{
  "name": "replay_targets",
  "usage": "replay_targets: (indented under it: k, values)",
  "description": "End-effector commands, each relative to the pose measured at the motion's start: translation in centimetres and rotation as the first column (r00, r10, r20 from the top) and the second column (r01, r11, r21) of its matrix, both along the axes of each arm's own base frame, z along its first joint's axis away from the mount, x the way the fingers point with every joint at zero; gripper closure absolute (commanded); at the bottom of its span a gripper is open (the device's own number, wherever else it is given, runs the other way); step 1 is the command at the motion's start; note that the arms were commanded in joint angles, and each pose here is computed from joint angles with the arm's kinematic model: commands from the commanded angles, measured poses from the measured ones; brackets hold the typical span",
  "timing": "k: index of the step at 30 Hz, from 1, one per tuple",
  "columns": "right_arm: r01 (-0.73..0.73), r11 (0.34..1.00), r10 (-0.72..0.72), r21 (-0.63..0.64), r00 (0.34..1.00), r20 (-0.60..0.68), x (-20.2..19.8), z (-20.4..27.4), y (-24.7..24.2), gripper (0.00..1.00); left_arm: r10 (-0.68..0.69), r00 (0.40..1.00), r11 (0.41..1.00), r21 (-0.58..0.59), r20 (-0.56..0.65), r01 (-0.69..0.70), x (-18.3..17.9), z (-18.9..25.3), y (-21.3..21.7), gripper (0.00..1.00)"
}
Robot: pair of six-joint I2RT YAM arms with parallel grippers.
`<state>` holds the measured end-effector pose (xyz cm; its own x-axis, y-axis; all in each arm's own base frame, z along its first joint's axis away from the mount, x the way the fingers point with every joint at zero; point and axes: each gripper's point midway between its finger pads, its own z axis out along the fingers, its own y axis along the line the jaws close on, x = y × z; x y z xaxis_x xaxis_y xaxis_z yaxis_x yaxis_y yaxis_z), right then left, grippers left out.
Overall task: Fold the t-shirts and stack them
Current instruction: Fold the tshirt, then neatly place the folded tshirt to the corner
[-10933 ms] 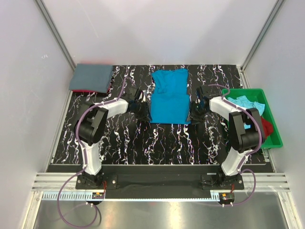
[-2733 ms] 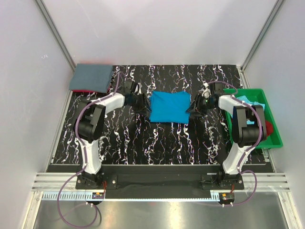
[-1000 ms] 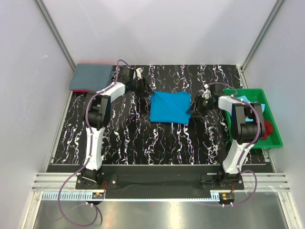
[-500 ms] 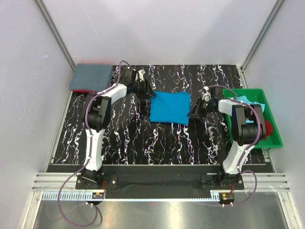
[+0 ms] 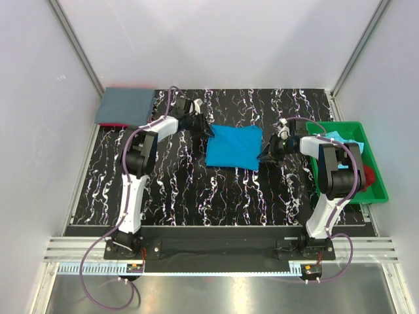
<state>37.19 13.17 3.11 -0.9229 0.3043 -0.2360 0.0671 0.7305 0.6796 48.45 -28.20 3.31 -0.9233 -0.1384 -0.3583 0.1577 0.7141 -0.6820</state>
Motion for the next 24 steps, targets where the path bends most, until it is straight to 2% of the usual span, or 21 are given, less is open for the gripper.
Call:
replay_targets:
  k: [1,3,4,6,9,13,16,17,18,24]
  values:
    - [0.005,1.000,-0.005,0.004,1.000,0.025,0.4,0.3,0.0,0.77,0.011,1.000,1.000,-0.003,0.007,-0.011,1.0,-0.8,-0.3,0.74]
    - [0.003,1.000,-0.003,0.003,1.000,0.022,0.4,0.2,0.0,0.77,0.005,1.000,1.000,-0.020,-0.002,-0.006,0.9,-0.7,-0.5,0.72]
    - [0.003,1.000,-0.003,0.003,1.000,0.022,0.4,0.2,0.0,0.77,0.004,1.000,1.000,-0.022,0.000,-0.004,0.9,-0.5,-0.5,0.68]
    - [-0.001,1.000,0.000,0.008,1.000,0.027,0.4,0.3,0.0,0.77,0.017,1.000,1.000,-0.011,0.013,-0.017,0.9,0.1,-0.2,0.52]
    - [-0.001,1.000,0.000,0.011,0.999,0.041,0.6,0.8,0.1,0.77,0.024,0.999,1.000,0.018,0.045,-0.025,1.1,0.6,0.2,0.46]
    - [-0.003,1.000,0.002,0.019,0.998,0.059,0.6,1.5,0.2,0.74,0.030,0.997,0.999,0.021,0.073,-0.031,1.8,0.5,0.2,0.43]
    - [0.004,1.000,-0.006,0.021,0.997,0.073,0.7,2.1,0.2,0.65,0.029,0.997,0.999,0.012,0.065,-0.029,2.2,-0.1,-0.1,0.41]
    - [0.005,1.000,-0.007,0.022,0.997,0.077,0.7,2.2,0.2,0.63,0.023,0.998,1.000,0.004,0.057,-0.023,2.2,-0.3,-0.4,0.34]
    - [0.009,1.000,-0.011,0.023,0.997,0.080,0.9,2.4,0.2,0.59,0.020,0.998,1.000,0.002,0.052,-0.021,2.2,-0.5,-0.5,0.33]
    - [0.021,1.000,-0.022,0.023,0.998,0.067,0.8,1.8,0.1,0.56,0.009,1.000,1.000,0.012,0.019,-0.010,1.7,-2.3,-1.0,0.36]
